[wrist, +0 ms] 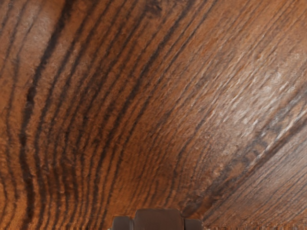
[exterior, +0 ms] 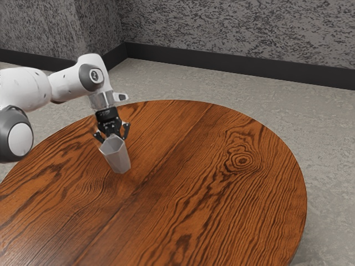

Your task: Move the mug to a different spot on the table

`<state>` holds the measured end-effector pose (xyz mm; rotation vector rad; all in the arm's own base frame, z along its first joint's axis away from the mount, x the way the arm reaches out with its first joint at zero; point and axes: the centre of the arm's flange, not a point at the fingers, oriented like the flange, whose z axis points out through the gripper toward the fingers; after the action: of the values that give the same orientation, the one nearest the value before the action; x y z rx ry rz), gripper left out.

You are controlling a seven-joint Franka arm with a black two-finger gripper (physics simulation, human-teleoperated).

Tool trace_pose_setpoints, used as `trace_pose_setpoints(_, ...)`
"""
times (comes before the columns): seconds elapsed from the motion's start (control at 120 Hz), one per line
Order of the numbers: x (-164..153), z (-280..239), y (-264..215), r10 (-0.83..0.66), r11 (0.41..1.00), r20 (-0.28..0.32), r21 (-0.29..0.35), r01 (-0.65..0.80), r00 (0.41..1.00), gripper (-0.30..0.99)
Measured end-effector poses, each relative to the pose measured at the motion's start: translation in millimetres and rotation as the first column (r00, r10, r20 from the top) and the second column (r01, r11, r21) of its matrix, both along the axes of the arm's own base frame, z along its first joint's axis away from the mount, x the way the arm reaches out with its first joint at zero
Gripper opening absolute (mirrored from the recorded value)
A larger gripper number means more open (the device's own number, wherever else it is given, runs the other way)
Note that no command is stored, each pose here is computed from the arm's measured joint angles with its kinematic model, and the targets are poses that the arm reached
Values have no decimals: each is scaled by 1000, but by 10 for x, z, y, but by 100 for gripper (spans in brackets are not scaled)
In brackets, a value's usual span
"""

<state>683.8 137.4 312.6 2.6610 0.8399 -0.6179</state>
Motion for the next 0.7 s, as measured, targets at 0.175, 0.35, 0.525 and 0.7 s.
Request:
trace_pose_setpoints(0.175,-46,-121,-188,-22,999,-35,-35,20,999,-6)
trace_pose_setpoints(0.35,-41,-181,-392,-37,998,-49,-54,35,998,-6)
trace_pose_setpoints(0.525,-45,-309,-530,-34,998,-61,-64,30,998,-7)
trace_pose_setpoints(0.7,-100,-489,-567,-15,998,-81,-65,10,997,-7)
